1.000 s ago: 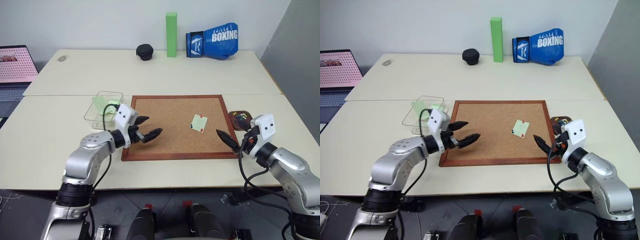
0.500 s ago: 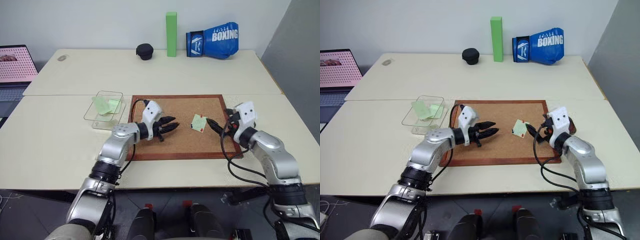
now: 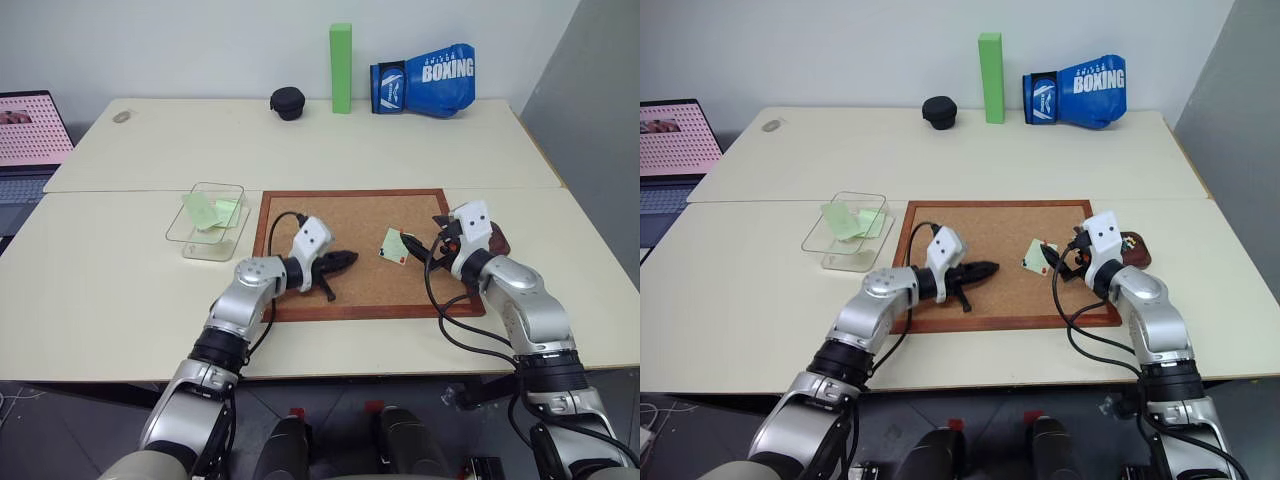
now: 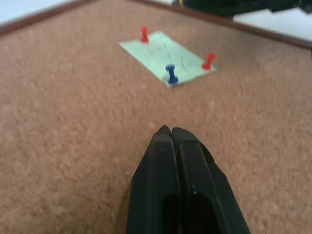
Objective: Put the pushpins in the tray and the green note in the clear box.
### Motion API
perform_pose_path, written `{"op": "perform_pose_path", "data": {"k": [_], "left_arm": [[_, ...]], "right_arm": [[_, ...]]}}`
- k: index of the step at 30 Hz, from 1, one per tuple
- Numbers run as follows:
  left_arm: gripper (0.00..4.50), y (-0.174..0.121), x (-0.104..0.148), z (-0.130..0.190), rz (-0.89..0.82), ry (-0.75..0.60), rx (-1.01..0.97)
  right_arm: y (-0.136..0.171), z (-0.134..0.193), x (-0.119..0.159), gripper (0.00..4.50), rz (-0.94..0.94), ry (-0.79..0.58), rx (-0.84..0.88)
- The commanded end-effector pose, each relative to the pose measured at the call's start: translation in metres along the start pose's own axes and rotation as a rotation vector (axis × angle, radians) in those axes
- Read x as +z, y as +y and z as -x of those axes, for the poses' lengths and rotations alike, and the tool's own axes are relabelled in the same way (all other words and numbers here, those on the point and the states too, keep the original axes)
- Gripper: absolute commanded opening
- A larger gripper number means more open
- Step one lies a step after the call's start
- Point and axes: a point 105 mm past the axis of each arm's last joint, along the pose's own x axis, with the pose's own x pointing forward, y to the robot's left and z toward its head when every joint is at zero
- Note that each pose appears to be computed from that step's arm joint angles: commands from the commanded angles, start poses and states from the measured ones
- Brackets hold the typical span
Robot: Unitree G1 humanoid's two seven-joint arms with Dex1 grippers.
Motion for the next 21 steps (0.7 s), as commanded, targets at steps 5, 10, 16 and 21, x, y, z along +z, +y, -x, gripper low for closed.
{"op": "perform_pose_path", "data": {"k": [5, 10, 16, 21], "left_arm": [[0.05, -0.002, -0.031, 0.0, 0.061, 0.071, 0.006], [0.02, -0.002, -0.014, -0.005, 0.025, 0.014, 0.02], [0.0, -0.002, 0.003, -0.009, 0.004, -0.031, 0.02], [0.0, -0.003, 0.004, -0.008, -0.001, -0.033, 0.022]], "right_arm": [[0.002, -0.019, 0.002, 4.5, 0.044, -0.009, 0.044], [-0.001, -0.027, -0.008, 4.32, 0.039, 0.015, 0.039], [-0.001, -0.039, -0.012, 3.34, 0.024, 0.016, 0.047], [0.001, -0.045, -0.015, 2.27, 0.033, 0.03, 0.058]]}}
